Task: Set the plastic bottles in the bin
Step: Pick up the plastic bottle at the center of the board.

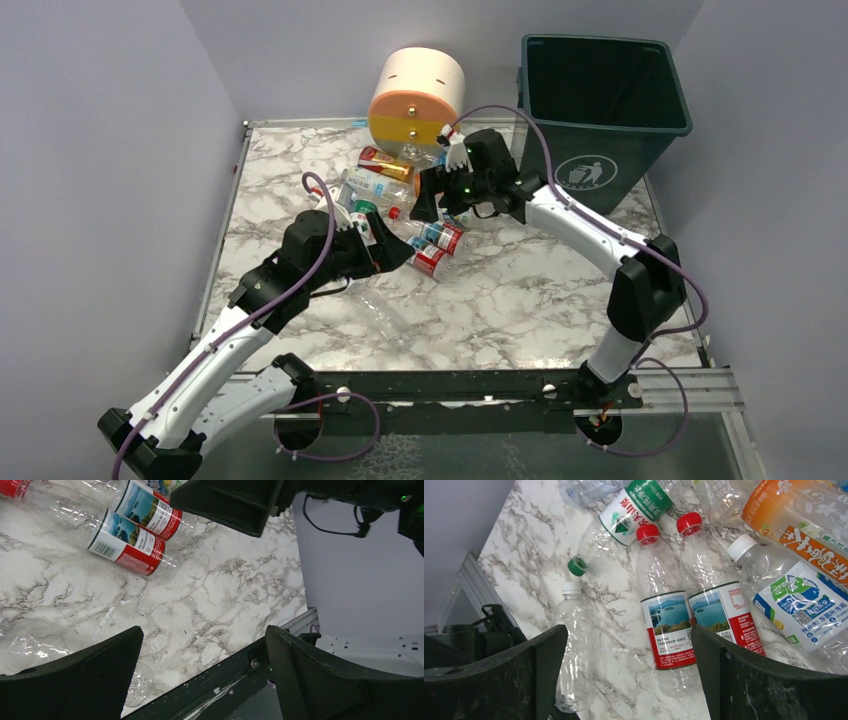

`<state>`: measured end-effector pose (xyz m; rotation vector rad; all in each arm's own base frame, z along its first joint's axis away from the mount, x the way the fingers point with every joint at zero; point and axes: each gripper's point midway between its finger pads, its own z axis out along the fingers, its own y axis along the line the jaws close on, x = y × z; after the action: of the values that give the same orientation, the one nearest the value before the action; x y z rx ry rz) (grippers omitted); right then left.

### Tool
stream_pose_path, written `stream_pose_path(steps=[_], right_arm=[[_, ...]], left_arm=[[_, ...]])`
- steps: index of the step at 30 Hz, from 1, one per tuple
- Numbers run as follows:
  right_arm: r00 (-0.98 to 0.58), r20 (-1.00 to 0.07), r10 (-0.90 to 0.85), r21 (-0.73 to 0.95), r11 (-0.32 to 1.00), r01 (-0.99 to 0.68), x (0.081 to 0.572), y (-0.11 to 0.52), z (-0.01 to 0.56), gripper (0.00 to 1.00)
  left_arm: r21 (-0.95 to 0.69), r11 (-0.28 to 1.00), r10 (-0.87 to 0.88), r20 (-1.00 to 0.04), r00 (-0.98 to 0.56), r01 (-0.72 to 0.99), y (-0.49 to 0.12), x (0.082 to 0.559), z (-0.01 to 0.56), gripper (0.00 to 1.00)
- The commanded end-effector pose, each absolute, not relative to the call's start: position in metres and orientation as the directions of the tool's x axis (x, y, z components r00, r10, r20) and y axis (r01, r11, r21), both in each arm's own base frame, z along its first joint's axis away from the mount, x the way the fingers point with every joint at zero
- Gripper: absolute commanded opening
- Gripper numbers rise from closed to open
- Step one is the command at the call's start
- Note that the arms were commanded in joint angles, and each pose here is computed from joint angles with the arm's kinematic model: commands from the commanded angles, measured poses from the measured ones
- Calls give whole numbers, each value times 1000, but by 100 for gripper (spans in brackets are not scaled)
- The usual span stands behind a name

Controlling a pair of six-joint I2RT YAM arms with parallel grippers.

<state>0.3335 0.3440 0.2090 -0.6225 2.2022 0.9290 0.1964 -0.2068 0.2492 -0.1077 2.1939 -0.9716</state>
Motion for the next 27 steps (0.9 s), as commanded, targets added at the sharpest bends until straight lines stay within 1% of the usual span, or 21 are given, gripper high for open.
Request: stream_pose_path(steps=[1,11,22,27], right_arm=[[-668,-725,-170,423,654,-627,346,355,194,96],[-700,-685,-201,428,666,-610,353,368,163,92],[-716,-646,-264,409,672,-617,339,385,129,86],[-725,-629,-282,383,699,-604,340,385,113,83]], left_arm=[[-683,691,-346,-600,-721,237,-208,195,258,99],[-687,687,-355,-600,-717,236,-206,193,258,99],[-692,680,-362,-603,-711,242,-205,190,261,99],[-694,677,-363,-604,-709,245,-204,189,261,99]])
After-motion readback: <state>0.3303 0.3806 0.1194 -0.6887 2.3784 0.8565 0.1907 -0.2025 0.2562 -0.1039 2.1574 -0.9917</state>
